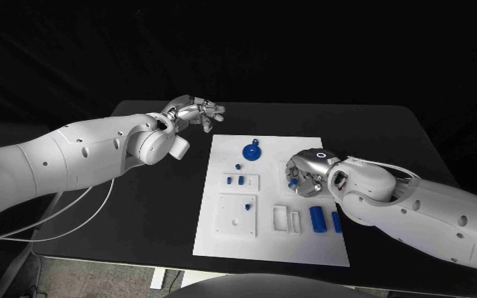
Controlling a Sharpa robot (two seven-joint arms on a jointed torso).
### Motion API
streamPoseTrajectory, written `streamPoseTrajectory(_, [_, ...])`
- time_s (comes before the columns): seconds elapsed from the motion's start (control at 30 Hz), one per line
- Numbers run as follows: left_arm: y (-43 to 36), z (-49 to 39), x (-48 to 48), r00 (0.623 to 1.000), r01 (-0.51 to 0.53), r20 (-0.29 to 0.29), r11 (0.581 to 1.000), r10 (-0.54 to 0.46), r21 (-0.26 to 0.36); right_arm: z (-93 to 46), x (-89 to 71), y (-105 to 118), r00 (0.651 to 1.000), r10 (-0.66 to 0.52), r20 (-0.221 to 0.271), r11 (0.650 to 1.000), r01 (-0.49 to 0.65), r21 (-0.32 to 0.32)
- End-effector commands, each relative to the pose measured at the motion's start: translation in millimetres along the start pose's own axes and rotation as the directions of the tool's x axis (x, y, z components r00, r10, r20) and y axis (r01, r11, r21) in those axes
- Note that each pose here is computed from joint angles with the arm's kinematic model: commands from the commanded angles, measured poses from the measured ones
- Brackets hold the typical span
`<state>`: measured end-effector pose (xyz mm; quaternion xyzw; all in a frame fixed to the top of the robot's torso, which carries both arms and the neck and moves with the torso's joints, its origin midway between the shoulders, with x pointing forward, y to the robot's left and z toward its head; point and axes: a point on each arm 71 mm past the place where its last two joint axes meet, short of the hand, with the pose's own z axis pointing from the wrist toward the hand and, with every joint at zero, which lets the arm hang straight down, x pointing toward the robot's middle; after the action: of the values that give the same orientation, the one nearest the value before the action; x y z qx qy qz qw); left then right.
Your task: Assemble the parts on the task board
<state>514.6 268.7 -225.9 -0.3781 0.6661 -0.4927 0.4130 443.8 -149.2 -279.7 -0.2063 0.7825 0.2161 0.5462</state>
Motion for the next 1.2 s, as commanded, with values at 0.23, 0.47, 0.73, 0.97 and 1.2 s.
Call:
streamPoseTrajectory(0.23, [-0.9, 0.2, 0.9, 1.000, 0.004, -0.010, 1.000, -0.004, 0.006, -2.0, -2.0, 3.2, 0.999, -0.015, 0.041, 1.000, 0.015, -0.004])
streamPoseTrajectory(0.47, [-0.8, 0.5, 0.7, 1.000, 0.004, -0.008, 1.000, -0.004, 0.006, -7.6, -15.0, 7.8, 0.997, 0.001, 0.072, 1.000, -0.001, -0.007])
streamPoseTrajectory(0.73, [-1.0, 1.2, 1.8, 1.000, 0.004, -0.012, 1.000, -0.004, 0.007, -10.2, -54.0, 18.2, 0.987, 0.022, 0.161, 0.999, -0.018, -0.031])
streamPoseTrajectory(0.97, [-1.3, 1.6, 3.2, 1.000, 0.005, -0.016, 1.000, -0.005, 0.009, -2.5, -59.5, 44.8, 0.979, 0.116, 0.165, 0.987, -0.096, -0.126])
streamPoseTrajectory(1.2, [-2.0, 3.3, 6.1, 1.000, 0.006, -0.022, 1.000, -0.006, 0.010, 12.7, -50.2, 87.5, 0.979, 0.154, 0.132, 0.966, -0.121, -0.229])
